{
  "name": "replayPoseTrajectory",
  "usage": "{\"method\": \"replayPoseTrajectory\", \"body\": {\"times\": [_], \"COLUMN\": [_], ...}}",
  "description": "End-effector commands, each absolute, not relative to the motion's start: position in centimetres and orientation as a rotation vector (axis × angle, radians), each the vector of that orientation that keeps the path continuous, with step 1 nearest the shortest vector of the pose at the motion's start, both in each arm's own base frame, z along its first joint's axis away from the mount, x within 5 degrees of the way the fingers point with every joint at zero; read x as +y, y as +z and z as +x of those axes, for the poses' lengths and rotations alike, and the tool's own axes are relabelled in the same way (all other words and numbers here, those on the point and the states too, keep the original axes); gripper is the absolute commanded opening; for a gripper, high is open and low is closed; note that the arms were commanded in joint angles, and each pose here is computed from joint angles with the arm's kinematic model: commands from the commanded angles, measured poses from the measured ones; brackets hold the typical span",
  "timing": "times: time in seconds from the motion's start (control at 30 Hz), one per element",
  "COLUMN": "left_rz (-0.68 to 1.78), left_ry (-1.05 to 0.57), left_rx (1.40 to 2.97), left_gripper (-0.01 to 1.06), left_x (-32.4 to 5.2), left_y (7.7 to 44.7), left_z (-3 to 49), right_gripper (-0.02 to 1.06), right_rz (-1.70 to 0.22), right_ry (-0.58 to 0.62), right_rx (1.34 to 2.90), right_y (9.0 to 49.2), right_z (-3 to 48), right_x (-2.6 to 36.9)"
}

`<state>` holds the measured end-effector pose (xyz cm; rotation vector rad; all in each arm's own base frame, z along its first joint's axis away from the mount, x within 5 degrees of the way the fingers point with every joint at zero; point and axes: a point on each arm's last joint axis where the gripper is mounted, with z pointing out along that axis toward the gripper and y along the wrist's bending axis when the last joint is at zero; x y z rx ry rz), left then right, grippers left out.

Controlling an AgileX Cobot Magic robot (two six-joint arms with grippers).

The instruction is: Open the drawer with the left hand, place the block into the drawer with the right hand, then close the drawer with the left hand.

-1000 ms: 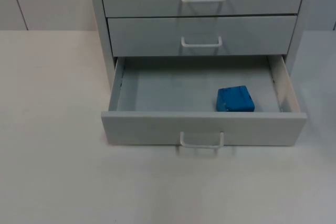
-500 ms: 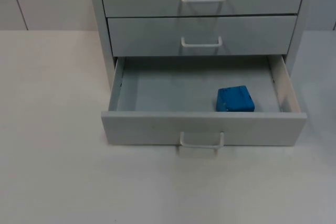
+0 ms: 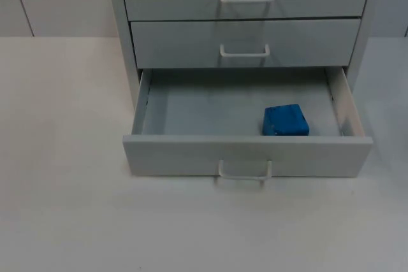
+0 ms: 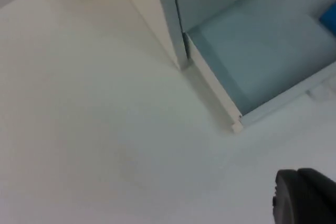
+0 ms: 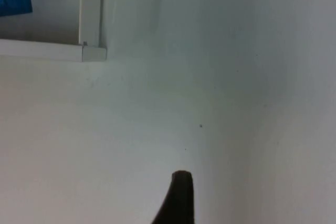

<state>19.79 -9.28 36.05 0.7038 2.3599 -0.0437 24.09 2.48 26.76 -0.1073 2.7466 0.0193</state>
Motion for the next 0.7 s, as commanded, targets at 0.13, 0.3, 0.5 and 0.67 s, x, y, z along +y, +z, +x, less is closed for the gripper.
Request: {"method": "replayPoseTrajectory", "body": {"times": [0.13, 0.3, 0.5, 0.67], "left_rz": [0.879, 1.038, 1.181, 1.274], "left_ry": [0.142, 0.297, 0.365, 0.386], "left_rx": [2.254, 2.131, 2.036, 2.001], "left_gripper": [0.0, 0.0, 0.0, 0.0], "left_x": [-13.4, -17.0, -20.2, -21.9], "left_y": [35.4, 33.1, 28.5, 25.5], "left_z": [19.3, 18.4, 17.6, 17.7], "right_gripper": [0.72, 0.72, 0.72, 0.72], "right_rz": [-0.113, -0.113, -0.113, -0.113], "right_ry": [0.012, 0.011, 0.011, 0.012], "right_rx": [2.736, 2.743, 2.743, 2.737], "right_y": [26.8, 26.8, 26.8, 26.8], "right_z": [24.0, 23.9, 23.9, 24.0], "right_x": [2.3, 2.3, 2.3, 2.3]}}
